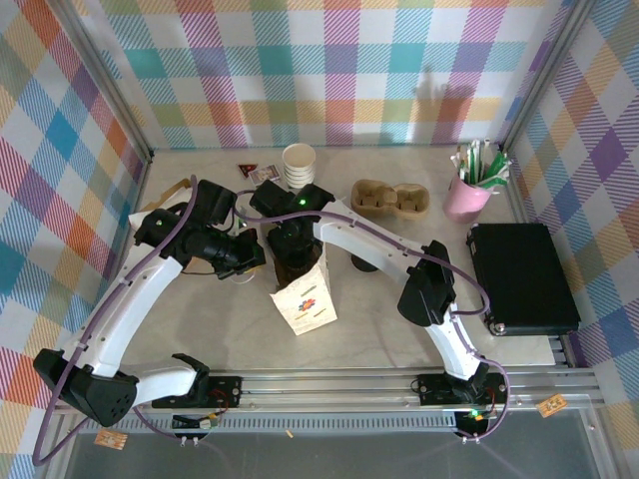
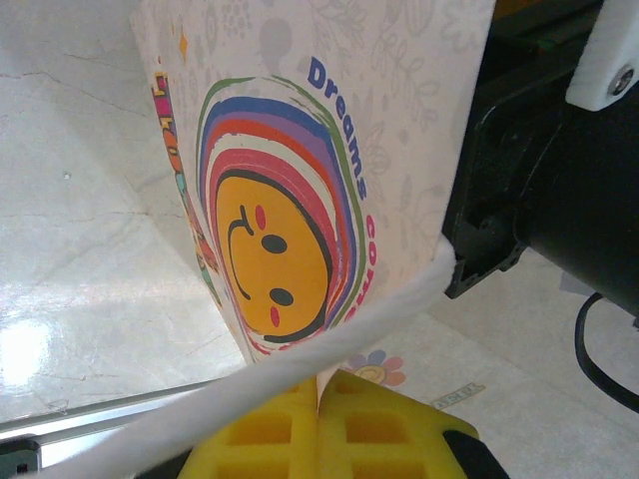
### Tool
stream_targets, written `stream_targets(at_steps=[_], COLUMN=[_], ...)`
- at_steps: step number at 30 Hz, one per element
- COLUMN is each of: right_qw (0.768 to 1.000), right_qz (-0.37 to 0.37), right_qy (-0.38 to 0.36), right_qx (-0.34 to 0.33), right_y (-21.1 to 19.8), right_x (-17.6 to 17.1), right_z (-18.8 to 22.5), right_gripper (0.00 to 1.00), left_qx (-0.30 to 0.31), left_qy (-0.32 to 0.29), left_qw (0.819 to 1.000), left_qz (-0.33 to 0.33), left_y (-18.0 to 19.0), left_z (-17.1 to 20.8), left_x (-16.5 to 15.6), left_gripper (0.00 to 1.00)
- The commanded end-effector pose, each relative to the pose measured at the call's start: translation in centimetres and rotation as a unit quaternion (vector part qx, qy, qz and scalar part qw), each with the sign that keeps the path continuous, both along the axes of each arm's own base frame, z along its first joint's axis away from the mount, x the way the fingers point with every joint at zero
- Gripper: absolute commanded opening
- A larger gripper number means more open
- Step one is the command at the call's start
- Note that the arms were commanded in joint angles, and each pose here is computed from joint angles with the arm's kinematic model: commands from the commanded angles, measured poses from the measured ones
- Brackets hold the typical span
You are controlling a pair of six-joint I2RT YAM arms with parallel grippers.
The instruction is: Pack the takeout coffee
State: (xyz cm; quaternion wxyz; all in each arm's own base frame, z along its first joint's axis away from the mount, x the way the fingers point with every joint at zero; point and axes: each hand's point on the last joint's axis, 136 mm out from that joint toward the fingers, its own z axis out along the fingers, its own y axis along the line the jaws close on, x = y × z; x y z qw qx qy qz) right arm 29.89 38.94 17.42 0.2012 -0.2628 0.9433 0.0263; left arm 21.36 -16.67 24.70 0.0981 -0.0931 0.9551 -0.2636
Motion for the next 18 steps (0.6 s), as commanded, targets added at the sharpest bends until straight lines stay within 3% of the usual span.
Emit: stream_targets(at_steps=[1,18], right_qw=[1.000,0.997], right_qz=[0.010,0.019], right_qy=[0.023,0.051], right_qx=[-0.005,-0.053], right_y=[0.1,-1.6], right_x=[-0.5,-1.6], right_z=[-1.2,-3.6], right_gripper=[0.35,0.35], left_qx=[0.008,0.022], left_qy=[0.018,0.010], left_qw=[1.000,1.000], left_qz=[-0.010,-0.010], left_y=[0.2,0.6], left_z=[-0.3,0.2], left_x=[-0.6,-0.3], left_gripper=[0.00,0.00])
